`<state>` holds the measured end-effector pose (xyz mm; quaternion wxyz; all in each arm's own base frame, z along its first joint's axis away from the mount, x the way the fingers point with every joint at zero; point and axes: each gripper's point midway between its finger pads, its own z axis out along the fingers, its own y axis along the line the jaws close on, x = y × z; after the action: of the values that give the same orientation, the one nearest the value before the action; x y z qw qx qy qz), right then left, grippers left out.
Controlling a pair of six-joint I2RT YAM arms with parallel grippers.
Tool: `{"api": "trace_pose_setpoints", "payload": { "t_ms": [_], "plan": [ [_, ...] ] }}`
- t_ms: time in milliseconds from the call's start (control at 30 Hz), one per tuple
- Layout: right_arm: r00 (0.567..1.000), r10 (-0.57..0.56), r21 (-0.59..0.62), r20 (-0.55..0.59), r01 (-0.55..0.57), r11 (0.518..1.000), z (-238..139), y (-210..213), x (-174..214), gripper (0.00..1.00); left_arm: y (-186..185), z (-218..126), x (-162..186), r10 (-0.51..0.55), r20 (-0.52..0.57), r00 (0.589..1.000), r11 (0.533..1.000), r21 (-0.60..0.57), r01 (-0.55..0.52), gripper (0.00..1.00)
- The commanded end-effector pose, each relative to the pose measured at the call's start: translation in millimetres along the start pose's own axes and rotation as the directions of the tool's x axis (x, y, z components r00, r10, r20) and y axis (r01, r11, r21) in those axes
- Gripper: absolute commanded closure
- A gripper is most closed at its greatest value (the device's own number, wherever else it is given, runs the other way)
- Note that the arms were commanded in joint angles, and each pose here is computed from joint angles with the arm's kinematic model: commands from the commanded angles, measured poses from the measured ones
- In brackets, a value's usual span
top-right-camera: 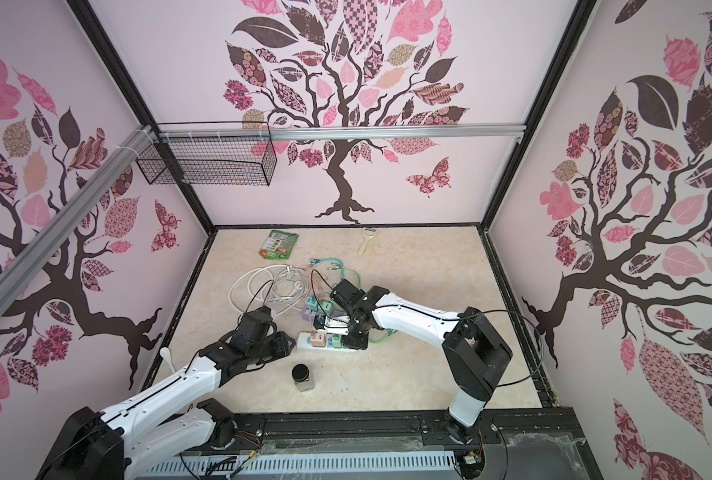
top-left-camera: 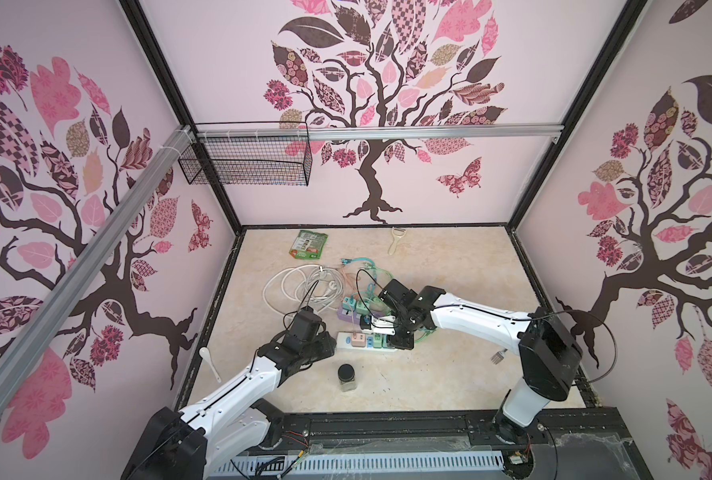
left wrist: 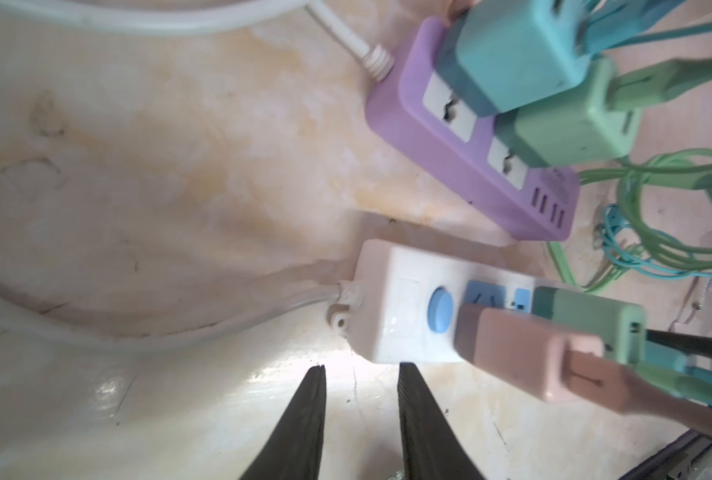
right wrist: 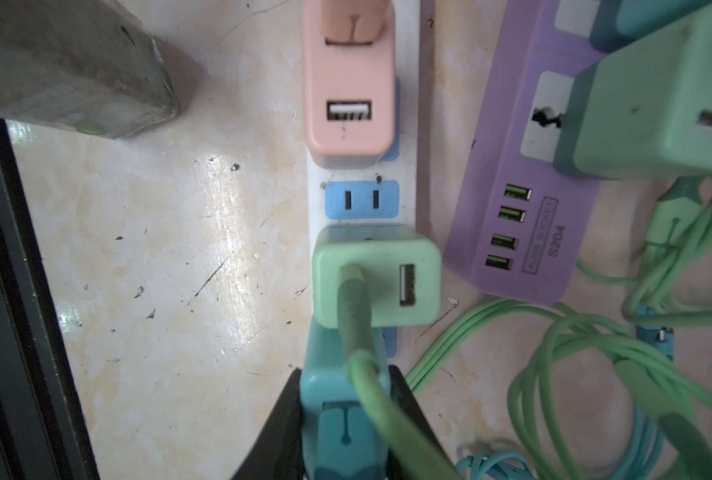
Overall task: Insert the plug
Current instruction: 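Push the teal charger into the blue socket beside the light green charger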
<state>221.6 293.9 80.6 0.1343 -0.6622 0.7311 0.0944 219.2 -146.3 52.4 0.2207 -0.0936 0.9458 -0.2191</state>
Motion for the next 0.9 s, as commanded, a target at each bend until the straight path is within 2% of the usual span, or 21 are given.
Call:
{"api": "trace_pose_setpoints", "payload": {
  "t_ms": [0, 367, 633, 867],
  "plan": [
    [1.000, 0.020, -0.092, -0.020, -0.022, 0.996, -2, 26, 7, 0.75, 5, 10, 0, -0.005, -0.001, 1.000, 1.000, -0.014, 0.005, 0.67],
    [0.998, 0.049, -0.077, -0.039, -0.052, 0.996, 0, 28, 5, 0.74, -12, 33, -15, 0.025, -0.032, 0.999, 1.000, -0.011, -0.025, 0.69],
    [0.996, 0.084, -0.035, -0.033, -0.085, 0.996, 0, 23, 8, 0.74, -16, 14, -24, 0.018, 0.022, 1.000, 1.000, 0.004, -0.019, 0.69],
    [0.994, 0.105, 0.029, 0.004, -0.105, 0.994, -1, 16, 9, 0.75, -24, 9, -35, 0.071, 0.034, 0.997, 0.997, 0.005, -0.072, 0.69]
  ]
}}
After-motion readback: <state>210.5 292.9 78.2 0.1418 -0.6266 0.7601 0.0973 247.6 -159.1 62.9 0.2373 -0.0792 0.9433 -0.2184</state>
